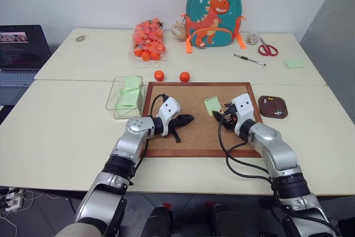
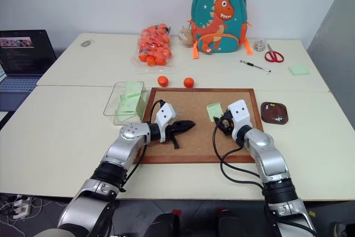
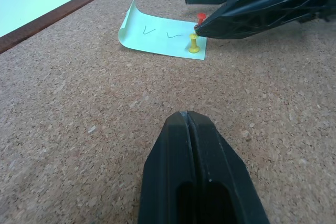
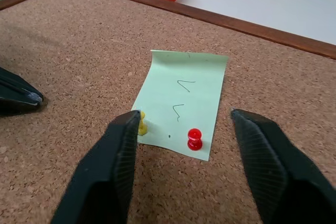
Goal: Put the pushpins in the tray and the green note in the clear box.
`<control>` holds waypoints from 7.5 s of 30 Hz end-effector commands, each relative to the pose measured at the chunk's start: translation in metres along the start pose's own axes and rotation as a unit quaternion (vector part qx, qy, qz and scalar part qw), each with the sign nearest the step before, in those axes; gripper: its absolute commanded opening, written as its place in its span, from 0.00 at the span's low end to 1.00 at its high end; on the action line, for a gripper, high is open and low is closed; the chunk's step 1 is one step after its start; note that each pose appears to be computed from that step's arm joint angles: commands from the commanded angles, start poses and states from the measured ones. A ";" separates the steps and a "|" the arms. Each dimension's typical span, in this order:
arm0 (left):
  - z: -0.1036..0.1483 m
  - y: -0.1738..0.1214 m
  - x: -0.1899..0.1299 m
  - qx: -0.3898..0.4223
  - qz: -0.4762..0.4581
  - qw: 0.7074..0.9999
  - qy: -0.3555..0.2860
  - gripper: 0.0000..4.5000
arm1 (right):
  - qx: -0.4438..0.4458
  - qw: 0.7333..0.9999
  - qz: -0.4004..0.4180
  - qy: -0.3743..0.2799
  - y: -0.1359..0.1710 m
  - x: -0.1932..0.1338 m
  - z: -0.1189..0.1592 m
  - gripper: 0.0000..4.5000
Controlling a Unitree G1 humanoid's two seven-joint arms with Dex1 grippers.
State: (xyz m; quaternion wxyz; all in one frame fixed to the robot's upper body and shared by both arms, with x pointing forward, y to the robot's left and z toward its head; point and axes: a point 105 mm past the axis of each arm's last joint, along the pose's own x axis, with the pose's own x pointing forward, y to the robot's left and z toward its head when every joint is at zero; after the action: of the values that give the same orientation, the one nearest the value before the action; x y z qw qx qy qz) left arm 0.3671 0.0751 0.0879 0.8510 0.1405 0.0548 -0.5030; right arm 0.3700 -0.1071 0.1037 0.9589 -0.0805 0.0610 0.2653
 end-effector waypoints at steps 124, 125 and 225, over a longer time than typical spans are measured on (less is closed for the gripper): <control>-0.016 -0.013 0.004 -0.008 -0.017 1.000 0.021 0.00 | 0.017 0.998 0.029 -0.044 0.015 0.009 0.011 0.02; -0.016 -0.013 0.004 -0.008 -0.017 1.000 0.021 0.00 | 0.017 0.998 0.029 -0.044 0.015 0.009 0.011 0.00; 0.092 0.011 0.037 -0.588 0.001 0.798 -0.132 0.00 | -0.083 0.977 0.092 -0.174 0.039 -0.024 0.082 0.00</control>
State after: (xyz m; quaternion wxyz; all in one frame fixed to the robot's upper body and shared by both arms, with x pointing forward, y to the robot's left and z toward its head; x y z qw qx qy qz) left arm 0.3913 0.0284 0.1596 0.7762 -0.4516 0.2358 -0.3715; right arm 0.3394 -0.0764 0.1623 0.9216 -0.1025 -0.0845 0.3646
